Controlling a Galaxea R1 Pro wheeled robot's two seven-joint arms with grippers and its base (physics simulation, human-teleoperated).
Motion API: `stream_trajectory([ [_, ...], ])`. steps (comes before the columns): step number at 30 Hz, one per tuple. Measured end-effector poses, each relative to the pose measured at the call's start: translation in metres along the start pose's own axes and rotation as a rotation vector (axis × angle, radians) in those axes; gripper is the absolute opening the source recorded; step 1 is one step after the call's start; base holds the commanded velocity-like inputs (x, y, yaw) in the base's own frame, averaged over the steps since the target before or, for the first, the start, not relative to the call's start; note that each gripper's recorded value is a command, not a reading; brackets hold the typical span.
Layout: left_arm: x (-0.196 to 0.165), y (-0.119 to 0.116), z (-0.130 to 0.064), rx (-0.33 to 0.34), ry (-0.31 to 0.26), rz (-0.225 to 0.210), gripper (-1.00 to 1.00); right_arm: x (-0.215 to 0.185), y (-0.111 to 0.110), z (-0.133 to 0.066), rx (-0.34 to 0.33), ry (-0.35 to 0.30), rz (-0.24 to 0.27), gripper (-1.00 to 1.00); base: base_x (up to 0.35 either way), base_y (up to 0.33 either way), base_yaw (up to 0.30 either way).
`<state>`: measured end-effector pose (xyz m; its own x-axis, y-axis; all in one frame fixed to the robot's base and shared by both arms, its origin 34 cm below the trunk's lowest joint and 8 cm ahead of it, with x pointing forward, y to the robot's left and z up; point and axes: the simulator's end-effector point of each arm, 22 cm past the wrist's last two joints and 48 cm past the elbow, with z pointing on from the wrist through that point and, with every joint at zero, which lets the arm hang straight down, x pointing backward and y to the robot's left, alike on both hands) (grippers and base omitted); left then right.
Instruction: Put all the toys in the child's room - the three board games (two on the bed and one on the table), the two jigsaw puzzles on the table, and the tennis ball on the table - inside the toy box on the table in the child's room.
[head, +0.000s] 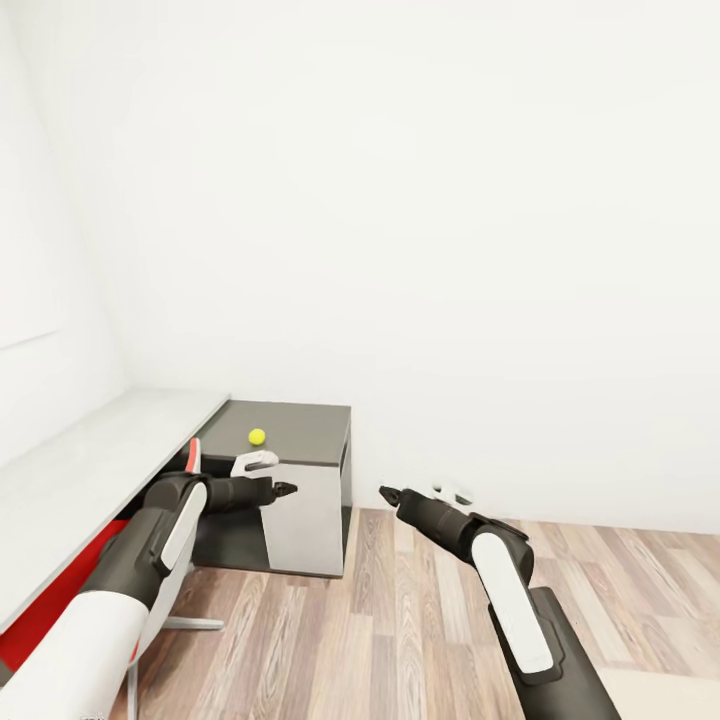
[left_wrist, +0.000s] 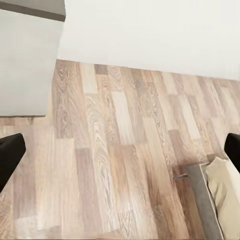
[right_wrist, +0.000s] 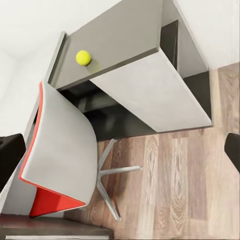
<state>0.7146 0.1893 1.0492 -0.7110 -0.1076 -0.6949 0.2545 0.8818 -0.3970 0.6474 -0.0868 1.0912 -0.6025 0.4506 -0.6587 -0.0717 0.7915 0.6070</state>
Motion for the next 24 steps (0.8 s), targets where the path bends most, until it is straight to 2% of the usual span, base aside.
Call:
stream_trajectory([
  [1, 0.0, 0.006, 0.0, -0.028, 0.001, -0.001, 1.0, 0.002, -0.002, 0.001, 0.016, 0.004, -0.004, 1.0, 0.007, 0.0, 0.0],
  [3, -0.002, 0.031, -0.001, -0.149, 0.0, -0.004, 1.0, 0.007, -0.012, 0.002, 0.073, 0.014, -0.014, 1.0, 0.004, 0.0, 0.0],
  [6, -0.004, 0.057, -0.006, -0.276, -0.003, -0.009, 1.0, 0.009, -0.023, 0.003, 0.126, 0.019, -0.018, 1.0, 0.001, 0.0, 0.0],
  [8, -0.006, 0.062, -0.006, -0.326, -0.005, -0.011, 1.0, 0.01, -0.029, 0.003, 0.15, 0.02, -0.018, 1.0, 0.0, 0.0, 0.0],
  [14, -0.017, 0.054, -0.001, -0.377, -0.018, -0.006, 1.0, 0.02, -0.041, 0.007, 0.182, 0.044, -0.015, 1.0, 0.0, 0.0, 0.0],
  [20, -0.018, 0.048, 0.004, -0.387, -0.016, -0.001, 1.0, 0.024, -0.048, 0.01, 0.195, 0.057, -0.014, 1.0, 0.006, 0.001, 0.0],
  [24, -0.016, 0.049, 0.006, -0.394, -0.012, 0.002, 1.0, 0.026, -0.05, 0.01, 0.2, 0.061, -0.013, 1.0, 0.188, 0.068, 0.0],
])
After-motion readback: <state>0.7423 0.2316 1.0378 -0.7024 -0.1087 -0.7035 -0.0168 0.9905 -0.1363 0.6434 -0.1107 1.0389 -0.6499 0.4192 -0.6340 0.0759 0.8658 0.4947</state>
